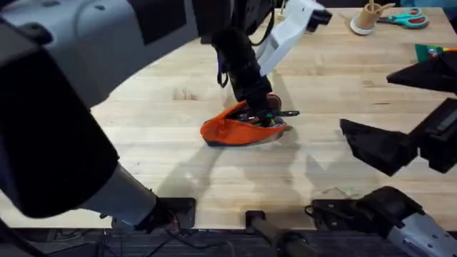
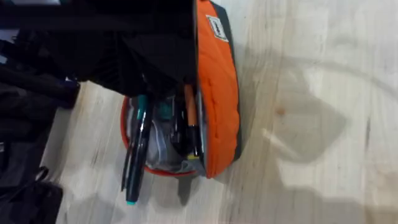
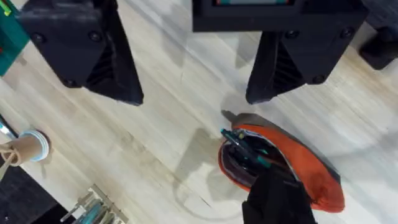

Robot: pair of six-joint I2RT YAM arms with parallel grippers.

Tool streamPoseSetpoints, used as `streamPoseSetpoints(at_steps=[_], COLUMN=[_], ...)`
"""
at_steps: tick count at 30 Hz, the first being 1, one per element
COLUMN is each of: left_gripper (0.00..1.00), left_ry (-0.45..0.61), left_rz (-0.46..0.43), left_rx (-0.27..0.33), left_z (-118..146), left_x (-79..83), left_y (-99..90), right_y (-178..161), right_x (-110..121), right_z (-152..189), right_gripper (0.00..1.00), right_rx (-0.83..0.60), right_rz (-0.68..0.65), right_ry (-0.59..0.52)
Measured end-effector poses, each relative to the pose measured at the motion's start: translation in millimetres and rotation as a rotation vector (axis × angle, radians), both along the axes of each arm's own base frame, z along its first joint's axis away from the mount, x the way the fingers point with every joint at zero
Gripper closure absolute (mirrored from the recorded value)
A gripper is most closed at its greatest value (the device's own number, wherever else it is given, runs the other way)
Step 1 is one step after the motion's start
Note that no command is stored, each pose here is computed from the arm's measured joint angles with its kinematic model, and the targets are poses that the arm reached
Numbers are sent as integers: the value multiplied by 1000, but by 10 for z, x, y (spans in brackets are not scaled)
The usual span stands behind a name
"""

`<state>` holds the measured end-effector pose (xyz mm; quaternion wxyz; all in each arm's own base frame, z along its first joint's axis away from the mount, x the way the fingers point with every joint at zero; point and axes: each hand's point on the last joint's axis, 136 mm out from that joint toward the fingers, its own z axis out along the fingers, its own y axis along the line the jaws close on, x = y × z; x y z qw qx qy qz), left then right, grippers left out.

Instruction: Unzip the bag, pick up the pens from the table one at a time and place them inside, then zip the bag closed.

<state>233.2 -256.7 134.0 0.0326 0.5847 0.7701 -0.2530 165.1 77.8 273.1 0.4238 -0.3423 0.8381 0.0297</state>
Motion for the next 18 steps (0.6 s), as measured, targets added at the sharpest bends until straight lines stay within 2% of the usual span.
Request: streamPoseSetpoints(at_steps=[3,12,17,18], left_gripper=[958,958,958,915], left_ry=[21,32,26,23], left_rz=[7,84,96,94], left_rx=[13,157,179,181], left_z=[-82,-193,-207,-210], left_x=[-44,-50,-45,-42], left_y=[29,240,257,260], right_y=[-1,-1,-2,-2], right_x=[-2,-3,-3,-3], right_z=[-2,-4,-4,-4], right_gripper=[3,3,4,4], right_rx=[0,-1,-1,-1], right_rz=[0,0,0,0], right_ry=[1,2,2,2])
